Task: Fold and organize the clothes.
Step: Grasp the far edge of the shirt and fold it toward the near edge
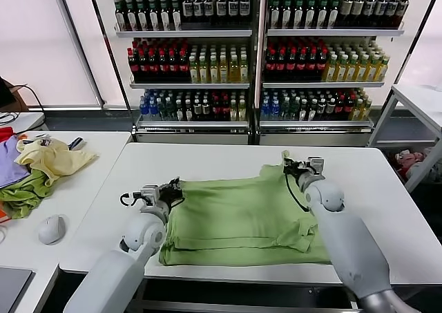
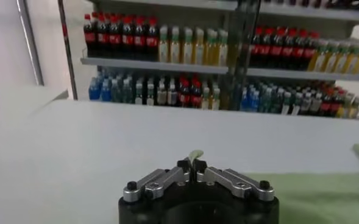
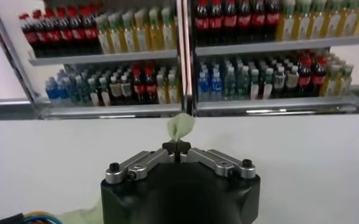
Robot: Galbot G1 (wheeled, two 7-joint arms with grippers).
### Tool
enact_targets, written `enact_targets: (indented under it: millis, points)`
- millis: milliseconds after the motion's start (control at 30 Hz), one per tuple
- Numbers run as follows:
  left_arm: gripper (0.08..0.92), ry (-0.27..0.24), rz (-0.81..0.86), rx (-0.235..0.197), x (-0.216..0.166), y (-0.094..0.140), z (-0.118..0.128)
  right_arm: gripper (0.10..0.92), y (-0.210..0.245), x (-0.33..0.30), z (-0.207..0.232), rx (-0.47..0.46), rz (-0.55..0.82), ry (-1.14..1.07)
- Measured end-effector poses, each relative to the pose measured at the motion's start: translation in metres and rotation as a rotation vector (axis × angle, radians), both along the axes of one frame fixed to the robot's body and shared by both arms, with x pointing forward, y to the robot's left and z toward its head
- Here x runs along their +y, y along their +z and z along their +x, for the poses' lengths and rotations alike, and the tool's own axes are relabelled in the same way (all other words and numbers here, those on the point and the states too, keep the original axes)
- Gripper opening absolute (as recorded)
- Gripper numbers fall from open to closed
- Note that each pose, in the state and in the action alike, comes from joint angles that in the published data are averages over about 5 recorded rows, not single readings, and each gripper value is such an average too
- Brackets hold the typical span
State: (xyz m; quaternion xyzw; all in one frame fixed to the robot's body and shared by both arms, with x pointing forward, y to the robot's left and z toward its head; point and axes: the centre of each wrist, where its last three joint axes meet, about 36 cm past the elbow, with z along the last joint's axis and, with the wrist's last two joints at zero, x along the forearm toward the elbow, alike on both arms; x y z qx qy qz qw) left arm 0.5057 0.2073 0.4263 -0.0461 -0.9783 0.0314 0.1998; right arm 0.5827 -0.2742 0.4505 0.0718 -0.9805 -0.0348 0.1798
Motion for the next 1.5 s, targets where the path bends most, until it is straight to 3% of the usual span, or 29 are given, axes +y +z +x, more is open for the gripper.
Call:
enact_targets:
  millis: [333,733,867,1167,1333,1500]
  points:
    - [0.099,-0.046,-0.011,-0.04,0.003,0.016,-0.046,0.112,0.005,-0.023,-0.089,-0.043,0.028,-0.012]
    - [0.1,-0.08,0.044,0.02,0.006,-0.003,-0.09,0.112,-0.01,-0.035,-0.165,0.005,0.018,-0.079]
    - [0.146,-0.089,0.068,0.034,0.005,-0.007,-0.096,0.12,-0.015,-0.032,-0.174,0.026,0.007,-0.088]
    - [0.398,-0.095,0.113,0.017,0.001,-0.008,-0.112,0.349,-0.014,-0.027,-0.192,0.02,-0.022,-0.079]
    - [0.545,-0.067,0.132,-0.007,-0.007,-0.008,-0.126,0.496,-0.011,-0.025,-0.202,0.008,-0.032,-0.079]
    - [0.692,-0.023,0.149,0.001,-0.023,-0.02,-0.141,0.644,-0.008,-0.023,-0.208,0.001,-0.039,-0.075]
